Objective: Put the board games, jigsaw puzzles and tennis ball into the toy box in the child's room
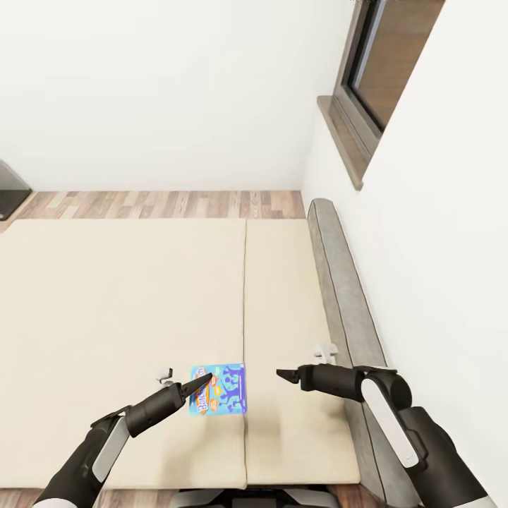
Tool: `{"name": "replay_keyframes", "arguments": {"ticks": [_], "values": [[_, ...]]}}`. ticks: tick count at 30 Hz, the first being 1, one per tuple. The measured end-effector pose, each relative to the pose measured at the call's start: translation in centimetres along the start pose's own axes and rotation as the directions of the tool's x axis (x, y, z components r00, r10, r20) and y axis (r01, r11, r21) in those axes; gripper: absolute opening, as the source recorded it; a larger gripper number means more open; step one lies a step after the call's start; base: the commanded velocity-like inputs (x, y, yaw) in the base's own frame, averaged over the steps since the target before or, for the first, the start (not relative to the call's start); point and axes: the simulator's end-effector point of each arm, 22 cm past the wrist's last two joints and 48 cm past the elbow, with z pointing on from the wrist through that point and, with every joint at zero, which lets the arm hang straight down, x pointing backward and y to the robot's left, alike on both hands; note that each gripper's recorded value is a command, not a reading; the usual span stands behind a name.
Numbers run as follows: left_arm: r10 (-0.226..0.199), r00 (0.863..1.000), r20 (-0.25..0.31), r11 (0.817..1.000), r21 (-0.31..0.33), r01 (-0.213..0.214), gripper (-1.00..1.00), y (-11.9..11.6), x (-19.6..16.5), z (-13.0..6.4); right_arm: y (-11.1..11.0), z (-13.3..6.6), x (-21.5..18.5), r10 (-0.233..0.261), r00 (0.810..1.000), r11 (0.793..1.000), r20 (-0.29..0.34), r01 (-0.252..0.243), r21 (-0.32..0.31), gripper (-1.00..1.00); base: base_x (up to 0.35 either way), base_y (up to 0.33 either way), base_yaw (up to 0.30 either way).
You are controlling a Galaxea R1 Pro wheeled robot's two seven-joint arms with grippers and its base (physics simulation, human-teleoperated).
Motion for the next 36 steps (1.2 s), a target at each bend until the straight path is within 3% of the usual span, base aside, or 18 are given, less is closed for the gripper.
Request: {"name": "replay_keyframes", "arguments": {"ticks": [36], "values": [[0.052, 0.999, 0.009, 0.998, 0.018, -0.052, -1.00, -2.2, -1.5, 0.0, 1.6, -1.7, -1.9, -0.041, 0.998, 0.999, 0.044, 0.041, -0.001, 1.00, 0.000, 0.000, 0.000]]}}
